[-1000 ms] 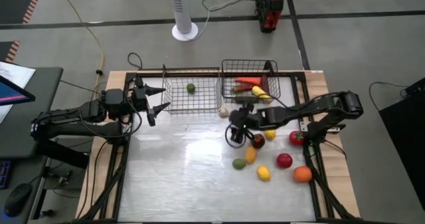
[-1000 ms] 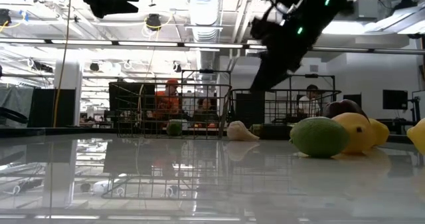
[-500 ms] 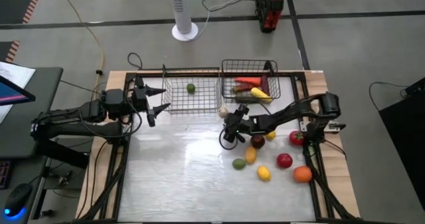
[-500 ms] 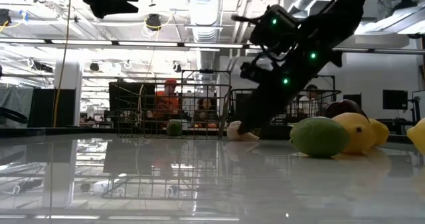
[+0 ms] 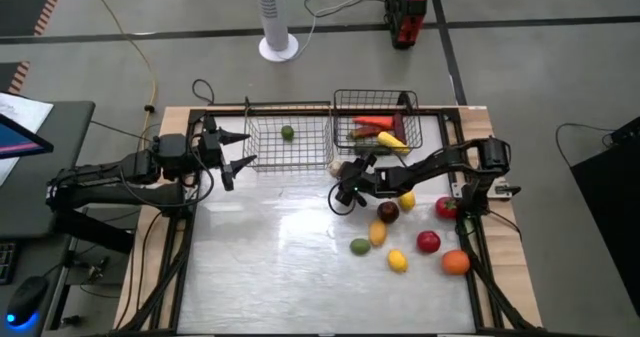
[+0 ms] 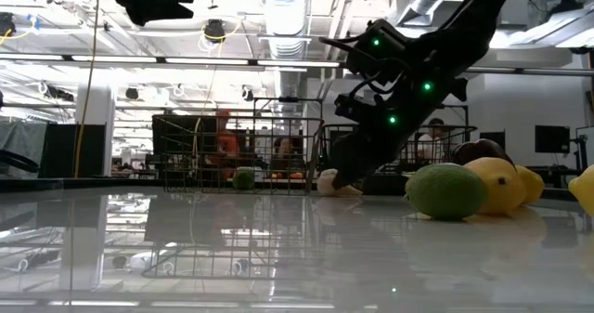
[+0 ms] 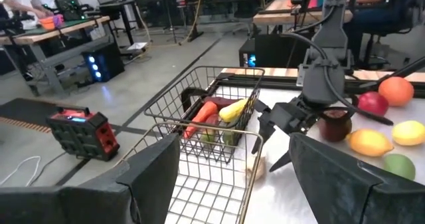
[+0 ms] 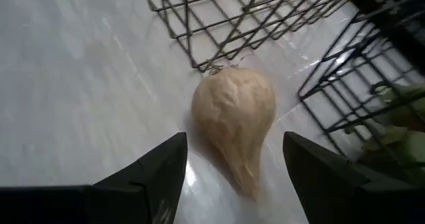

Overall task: Sort produce into baskets
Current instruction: Put the garlic into the right wire basket

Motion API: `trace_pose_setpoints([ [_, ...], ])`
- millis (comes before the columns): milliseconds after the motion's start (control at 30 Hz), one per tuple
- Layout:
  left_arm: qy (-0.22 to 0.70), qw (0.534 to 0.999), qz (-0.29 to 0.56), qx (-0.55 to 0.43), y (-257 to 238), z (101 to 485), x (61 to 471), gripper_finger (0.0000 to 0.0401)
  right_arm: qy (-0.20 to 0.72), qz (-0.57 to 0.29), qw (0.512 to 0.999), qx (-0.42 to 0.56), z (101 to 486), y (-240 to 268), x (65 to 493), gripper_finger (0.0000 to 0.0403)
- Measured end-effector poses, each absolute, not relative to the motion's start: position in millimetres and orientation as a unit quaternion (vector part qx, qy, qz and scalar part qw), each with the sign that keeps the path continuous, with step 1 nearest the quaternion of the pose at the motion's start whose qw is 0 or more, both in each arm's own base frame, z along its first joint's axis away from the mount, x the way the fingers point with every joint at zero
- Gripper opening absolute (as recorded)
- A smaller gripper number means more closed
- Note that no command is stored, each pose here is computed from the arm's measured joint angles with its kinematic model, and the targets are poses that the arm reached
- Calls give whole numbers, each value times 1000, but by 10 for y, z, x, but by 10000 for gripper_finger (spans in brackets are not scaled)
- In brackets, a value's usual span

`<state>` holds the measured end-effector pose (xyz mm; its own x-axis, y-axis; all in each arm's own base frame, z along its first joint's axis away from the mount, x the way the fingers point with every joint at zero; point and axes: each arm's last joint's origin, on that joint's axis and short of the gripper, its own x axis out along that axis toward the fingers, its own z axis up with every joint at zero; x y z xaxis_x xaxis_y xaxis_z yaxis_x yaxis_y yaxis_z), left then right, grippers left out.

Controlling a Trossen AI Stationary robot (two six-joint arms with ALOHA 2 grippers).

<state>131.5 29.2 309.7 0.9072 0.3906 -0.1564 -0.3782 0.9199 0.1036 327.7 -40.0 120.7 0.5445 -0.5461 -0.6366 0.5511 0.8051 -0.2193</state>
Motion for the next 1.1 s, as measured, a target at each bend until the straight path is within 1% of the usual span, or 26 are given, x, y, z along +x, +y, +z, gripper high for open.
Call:
trace_pose_setpoints([
  [133,87,976,196,35,292,3097,1315,272,364,-301,881,18,1203,-445,3275,226],
  [333,87,976,196,35,292,3097,1315,272,369,-293,882,19,1198,-439,3274,133],
  [433,87,976,196,35,292,3097,1315,272,374,-292,880,25,1194,-453,3263,93],
  [533,87,976,196,35,292,3097,1315,272,374,-288,881,33,1197,-471,3263,62],
  [700,87,976,196,35,292,3097,1315,272,380,-279,881,38,1179,-470,3260,22],
  [967,87,976,196,35,292,3096,1315,272,375,-278,884,37,1193,-457,3266,19],
  [1033,88,976,196,35,292,3096,1315,272,374,-273,886,35,1220,-424,3265,33],
  [1100,88,976,196,35,292,3096,1315,272,373,-264,889,30,1281,-369,3284,58],
])
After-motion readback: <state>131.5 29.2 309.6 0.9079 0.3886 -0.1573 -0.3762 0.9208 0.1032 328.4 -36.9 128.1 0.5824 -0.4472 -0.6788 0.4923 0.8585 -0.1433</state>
